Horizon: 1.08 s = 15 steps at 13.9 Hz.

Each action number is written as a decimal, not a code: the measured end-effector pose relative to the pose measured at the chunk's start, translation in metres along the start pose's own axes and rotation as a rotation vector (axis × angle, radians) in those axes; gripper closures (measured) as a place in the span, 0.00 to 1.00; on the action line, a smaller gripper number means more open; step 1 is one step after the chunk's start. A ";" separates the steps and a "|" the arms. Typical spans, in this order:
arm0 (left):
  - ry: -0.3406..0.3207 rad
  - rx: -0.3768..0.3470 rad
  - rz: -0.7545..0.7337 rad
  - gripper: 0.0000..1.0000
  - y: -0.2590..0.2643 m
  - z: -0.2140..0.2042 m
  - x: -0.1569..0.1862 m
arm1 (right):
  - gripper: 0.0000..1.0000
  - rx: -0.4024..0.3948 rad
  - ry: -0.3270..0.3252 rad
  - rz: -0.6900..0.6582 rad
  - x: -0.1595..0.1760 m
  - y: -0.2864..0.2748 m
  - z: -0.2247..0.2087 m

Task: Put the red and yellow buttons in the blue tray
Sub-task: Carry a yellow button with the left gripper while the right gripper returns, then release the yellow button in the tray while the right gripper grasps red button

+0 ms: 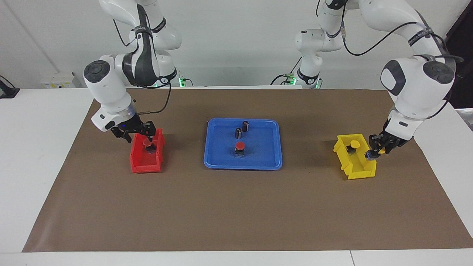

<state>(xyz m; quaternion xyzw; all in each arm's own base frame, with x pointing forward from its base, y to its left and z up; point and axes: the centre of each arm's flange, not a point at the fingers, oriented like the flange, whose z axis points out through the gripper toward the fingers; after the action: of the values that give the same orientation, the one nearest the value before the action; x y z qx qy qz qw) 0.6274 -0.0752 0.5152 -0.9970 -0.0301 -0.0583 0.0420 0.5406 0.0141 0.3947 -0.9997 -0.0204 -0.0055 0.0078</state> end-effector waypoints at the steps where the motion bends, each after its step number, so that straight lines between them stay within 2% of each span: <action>1: 0.003 -0.009 -0.043 0.59 0.057 0.002 -0.013 | 0.19 -0.001 0.007 -0.005 -0.005 0.000 0.007; 3: 0.005 -0.028 -0.097 0.59 0.155 0.025 -0.051 | 0.21 -0.002 0.016 -0.008 -0.009 0.003 0.015; 6: 0.004 -0.047 -0.143 0.59 0.238 0.061 -0.099 | 0.22 -0.003 0.027 -0.008 -0.014 0.008 0.024; 11: -0.003 -0.055 -0.137 0.59 0.298 0.073 -0.146 | 0.28 -0.003 0.036 -0.011 -0.020 0.007 0.037; 15: -0.012 -0.052 -0.145 0.59 0.320 0.103 -0.162 | 0.33 -0.004 0.034 -0.012 -0.027 0.006 0.050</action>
<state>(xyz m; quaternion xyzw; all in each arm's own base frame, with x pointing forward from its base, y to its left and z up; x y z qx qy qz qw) 0.4989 -0.3939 0.3679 -0.9932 -0.1010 -0.0560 0.0117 0.5140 0.0073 0.3442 -0.9994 -0.0261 -0.0224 0.0063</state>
